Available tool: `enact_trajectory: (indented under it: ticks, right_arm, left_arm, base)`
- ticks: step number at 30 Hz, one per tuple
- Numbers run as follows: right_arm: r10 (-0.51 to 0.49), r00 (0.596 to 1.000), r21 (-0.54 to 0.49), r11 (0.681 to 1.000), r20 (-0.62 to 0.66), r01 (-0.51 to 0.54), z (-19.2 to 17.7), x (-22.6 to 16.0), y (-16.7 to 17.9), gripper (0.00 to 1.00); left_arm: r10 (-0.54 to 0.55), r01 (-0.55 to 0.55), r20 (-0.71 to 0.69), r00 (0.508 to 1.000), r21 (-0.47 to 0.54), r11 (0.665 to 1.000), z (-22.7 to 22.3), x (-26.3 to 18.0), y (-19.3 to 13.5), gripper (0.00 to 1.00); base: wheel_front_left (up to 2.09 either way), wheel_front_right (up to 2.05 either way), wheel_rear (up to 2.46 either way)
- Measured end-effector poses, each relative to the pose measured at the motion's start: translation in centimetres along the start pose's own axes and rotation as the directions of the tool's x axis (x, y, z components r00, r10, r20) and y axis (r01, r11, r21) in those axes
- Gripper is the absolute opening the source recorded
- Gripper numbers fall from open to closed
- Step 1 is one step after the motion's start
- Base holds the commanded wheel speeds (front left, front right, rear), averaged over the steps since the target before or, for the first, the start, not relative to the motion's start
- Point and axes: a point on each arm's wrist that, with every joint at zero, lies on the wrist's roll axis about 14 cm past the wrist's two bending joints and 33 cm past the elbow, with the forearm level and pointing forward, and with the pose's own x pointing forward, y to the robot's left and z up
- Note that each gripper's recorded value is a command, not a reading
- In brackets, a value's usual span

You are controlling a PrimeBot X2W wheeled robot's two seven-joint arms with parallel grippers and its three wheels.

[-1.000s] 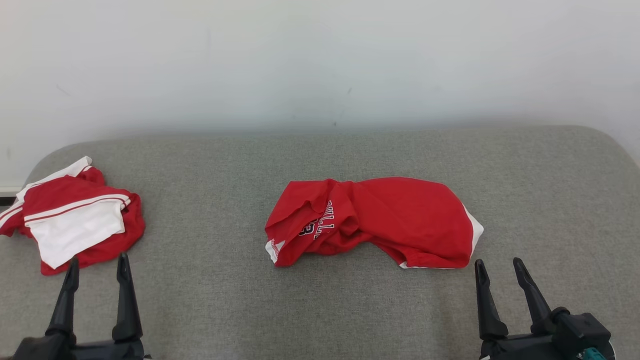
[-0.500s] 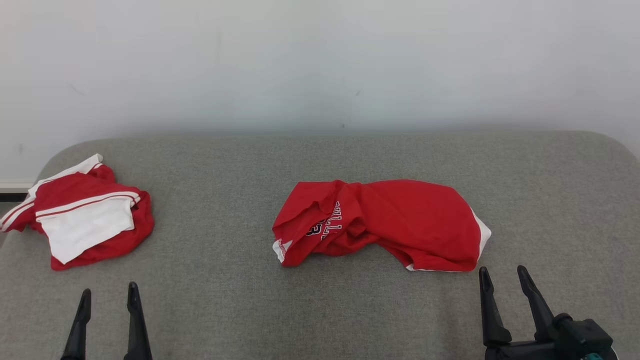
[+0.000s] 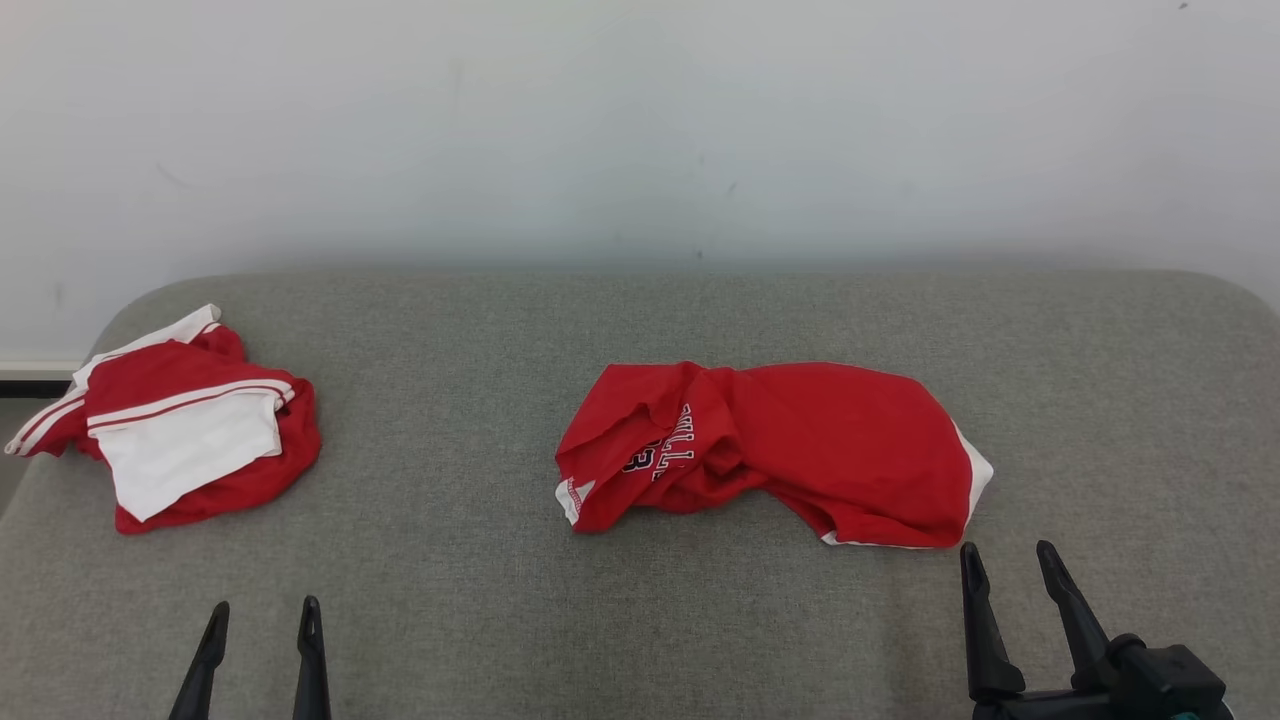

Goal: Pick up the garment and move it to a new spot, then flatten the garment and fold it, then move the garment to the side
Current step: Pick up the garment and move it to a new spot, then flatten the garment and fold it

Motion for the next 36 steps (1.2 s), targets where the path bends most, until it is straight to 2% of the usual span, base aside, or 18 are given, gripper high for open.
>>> enact_trajectory:
  ticks: [8, 14, 18, 21, 26, 27, 29, 36]
  right_arm:
    - [0.004, 1.000, -0.009, 1.000, -0.002, -0.004, 0.1, 0.1, 0.1, 1.00]
    - [0.001, 1.000, -0.009, 1.000, -0.011, -0.001, 0.0, 0.0, 0.0, 1.00]
    - [-0.006, 1.000, -0.008, 1.000, -0.014, 0.006, -0.1, -0.2, -0.2, 1.00]
    - [-0.023, 1.000, -0.009, 1.000, -0.013, 0.023, -0.1, -0.6, -0.7, 1.00]
    - [-0.072, 0.997, -0.012, 0.997, -0.016, 0.072, -0.1, -1.3, -2.2, 1.00]
    - [-0.072, 0.997, -0.012, 0.997, -0.016, 0.072, -0.1, -1.3, -2.2, 1.00]
    - [-0.091, 0.996, -0.014, 0.996, -0.014, 0.090, 0.0, -1.4, -2.7, 1.00]
    - [-0.191, 0.981, -0.008, 0.982, -0.017, 0.191, -0.1, -2.8, -5.7, 1.00]
  left_arm:
    - [-0.023, 0.024, -0.012, 1.000, 0.040, 0.999, -0.2, -0.1, 0.0, 1.00]
    - [-0.023, 0.024, -0.014, 1.000, 0.024, 0.999, -0.4, 0.0, -0.1, 1.00]
    - [-0.064, 0.064, -0.033, 0.997, 0.000, 0.998, -1.1, 0.4, -1.6, 1.00]
    - [-0.133, 0.132, -0.018, 0.991, -0.033, 0.991, -0.9, 1.9, -4.1, 1.00]
    - [-0.307, 0.307, 0.003, 0.952, -0.068, 0.949, -0.6, 4.4, -10.4, 1.00]
    - [-0.307, 0.307, 0.003, 0.952, -0.068, 0.949, -0.6, 4.4, -10.4, 1.00]
    - [-0.371, 0.370, -0.001, 0.929, -0.071, 0.926, -0.8, 5.3, -12.6, 1.00]
    - [-0.587, 0.581, -0.064, 0.807, -0.091, 0.809, -3.0, 6.7, -20.0, 1.00]
  base:
    - [0.00, 0.00, 0.00]
    - [0.00, 0.00, 0.00]
    - [0.00, 0.00, 0.00]
    - [0.00, 0.00, 0.00]
    - [0.00, 0.00, 0.00]
    - [0.00, 0.00, 0.00]
    - [0.00, 0.00, 0.00]
    - [0.00, 0.00, 0.00]
